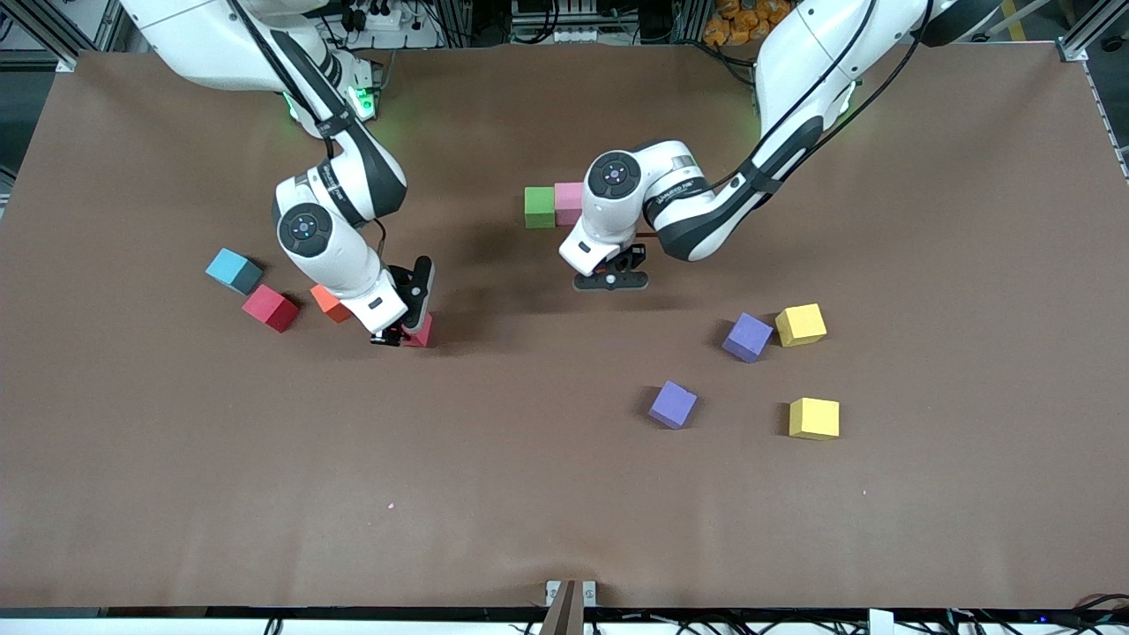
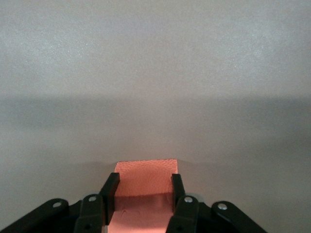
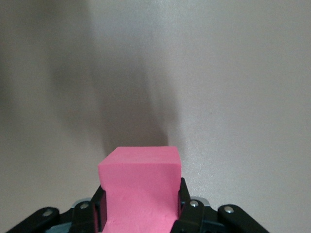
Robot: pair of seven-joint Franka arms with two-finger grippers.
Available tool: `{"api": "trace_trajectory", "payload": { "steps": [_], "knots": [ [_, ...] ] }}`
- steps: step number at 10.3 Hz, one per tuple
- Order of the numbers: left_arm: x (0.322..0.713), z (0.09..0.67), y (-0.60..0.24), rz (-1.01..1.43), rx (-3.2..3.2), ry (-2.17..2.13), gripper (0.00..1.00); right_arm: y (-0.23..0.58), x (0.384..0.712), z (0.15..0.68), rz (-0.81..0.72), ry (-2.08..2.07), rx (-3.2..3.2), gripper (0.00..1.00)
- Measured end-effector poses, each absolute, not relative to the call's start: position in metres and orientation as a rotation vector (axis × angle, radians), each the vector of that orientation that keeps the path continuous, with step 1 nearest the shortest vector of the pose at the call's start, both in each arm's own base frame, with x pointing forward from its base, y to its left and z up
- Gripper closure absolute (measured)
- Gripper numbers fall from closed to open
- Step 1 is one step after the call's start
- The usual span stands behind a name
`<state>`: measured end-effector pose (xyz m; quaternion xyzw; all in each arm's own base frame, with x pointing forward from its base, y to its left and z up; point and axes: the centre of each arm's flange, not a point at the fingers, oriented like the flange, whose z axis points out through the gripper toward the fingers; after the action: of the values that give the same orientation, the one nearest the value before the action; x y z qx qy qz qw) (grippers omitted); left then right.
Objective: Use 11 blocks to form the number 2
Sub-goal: 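Grasp the dark pink cube with the right gripper while the left holds orange, then place the orange cube with the left gripper while the right gripper lifts pink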
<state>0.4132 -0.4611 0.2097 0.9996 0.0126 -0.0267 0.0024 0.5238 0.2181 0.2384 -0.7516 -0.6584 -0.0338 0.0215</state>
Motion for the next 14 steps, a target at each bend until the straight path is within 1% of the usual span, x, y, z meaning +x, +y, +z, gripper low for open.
{"api": "trace_trajectory", "payload": {
  "steps": [7,8,9,10,11,12,14],
  "knots": [
    [0.412,0.210,-0.462,-0.084,3.136,0.037,0.52,0.222,0.523,0.240,-0.110,-2.047,-2.322,0.44],
    [0.412,0.208,-0.462,-0.088,3.138,0.036,0.46,0.222,0.523,0.240,-0.110,-2.047,-2.322,0.44],
    [0.411,0.206,-0.462,-0.094,3.138,0.036,0.33,0.222,0.523,0.240,-0.110,-2.047,-2.322,0.44],
    [0.411,0.207,-0.463,-0.093,3.136,0.042,0.16,0.222,0.523,0.240,-0.111,-2.048,-2.321,0.44],
    [0.415,0.210,-0.464,-0.083,3.129,0.055,0.03,0.225,0.523,0.241,-0.115,-2.053,-2.315,0.44],
    [0.420,0.215,-0.466,-0.068,3.120,0.069,0.00,0.230,0.522,0.243,-0.124,-2.060,-2.307,0.44],
    [0.431,0.229,-0.468,-0.030,3.107,0.090,0.00,0.238,0.522,0.247,-0.140,-2.072,-2.292,0.44]
  ]
}}
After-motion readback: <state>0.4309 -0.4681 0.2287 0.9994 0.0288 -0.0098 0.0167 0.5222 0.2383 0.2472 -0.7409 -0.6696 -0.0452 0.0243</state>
